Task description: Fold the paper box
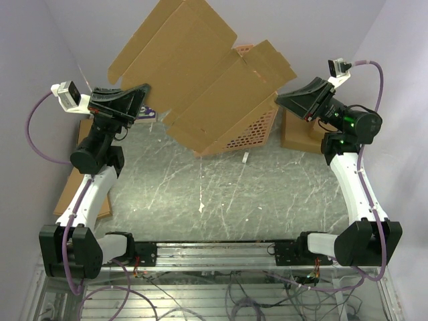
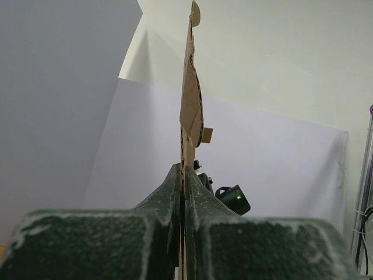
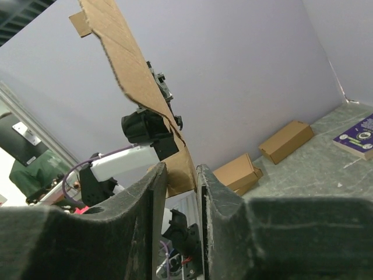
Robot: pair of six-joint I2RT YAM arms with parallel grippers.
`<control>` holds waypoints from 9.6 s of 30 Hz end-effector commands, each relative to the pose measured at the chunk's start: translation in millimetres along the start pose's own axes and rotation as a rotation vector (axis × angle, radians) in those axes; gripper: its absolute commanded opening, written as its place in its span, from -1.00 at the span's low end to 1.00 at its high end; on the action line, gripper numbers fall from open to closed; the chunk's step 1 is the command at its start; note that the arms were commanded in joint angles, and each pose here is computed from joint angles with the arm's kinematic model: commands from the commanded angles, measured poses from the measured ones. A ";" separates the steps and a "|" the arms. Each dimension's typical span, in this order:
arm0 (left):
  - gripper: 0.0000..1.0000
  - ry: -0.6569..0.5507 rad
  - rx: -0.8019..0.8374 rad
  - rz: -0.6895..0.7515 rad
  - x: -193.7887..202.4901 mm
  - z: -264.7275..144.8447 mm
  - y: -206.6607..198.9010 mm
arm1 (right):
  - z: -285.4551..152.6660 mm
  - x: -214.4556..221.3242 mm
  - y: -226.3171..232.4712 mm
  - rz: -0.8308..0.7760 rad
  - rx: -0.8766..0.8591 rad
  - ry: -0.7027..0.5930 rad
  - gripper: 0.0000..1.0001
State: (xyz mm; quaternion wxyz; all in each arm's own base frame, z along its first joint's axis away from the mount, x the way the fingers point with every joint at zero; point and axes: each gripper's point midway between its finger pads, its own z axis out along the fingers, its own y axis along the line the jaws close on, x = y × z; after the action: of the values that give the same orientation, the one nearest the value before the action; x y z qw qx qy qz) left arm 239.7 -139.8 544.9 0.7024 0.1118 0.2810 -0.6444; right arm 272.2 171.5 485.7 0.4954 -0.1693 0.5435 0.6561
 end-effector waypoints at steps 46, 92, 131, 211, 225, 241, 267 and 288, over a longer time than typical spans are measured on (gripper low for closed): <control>-0.86 0.064 0.138 0.154 23.8 -16.0 -19.1 | -75.1 2.7 -41.5 -0.598 0.223 0.265 0.95; -0.86 0.509 0.267 0.053 147.0 -34.5 -2.7 | 30.8 44.8 -17.1 -0.602 -0.034 0.412 -0.08; -0.55 0.400 0.218 0.111 116.1 -41.9 20.2 | 3.3 -22.3 102.2 -0.578 -0.148 0.298 -1.00; -0.86 0.570 0.286 -0.007 181.7 -5.2 -34.3 | 4.1 -7.1 80.8 -0.527 -0.155 0.318 -1.00; 0.51 0.385 -0.204 0.199 99.4 -93.1 21.3 | 13.5 -56.5 107.2 -0.663 -0.128 0.262 -1.00; 0.19 0.273 -0.054 0.097 135.5 -115.7 26.6 | 17.6 -104.2 159.1 -0.765 -0.142 0.074 -1.00; 0.15 0.232 0.142 0.018 166.7 -38.4 9.9 | 11.6 -93.6 174.6 -0.737 -0.153 0.071 -1.00; 0.22 0.303 0.274 -0.038 174.6 -38.2 -31.2 | 11.8 -96.9 159.9 -0.734 -0.120 0.082 -1.00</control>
State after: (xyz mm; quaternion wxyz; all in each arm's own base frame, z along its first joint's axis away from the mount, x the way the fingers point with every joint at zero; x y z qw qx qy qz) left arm 242.8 -286.5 388.4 0.5712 0.2425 0.4090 -0.6691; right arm 190.0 150.8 648.5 0.6569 -0.4071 0.4308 0.4660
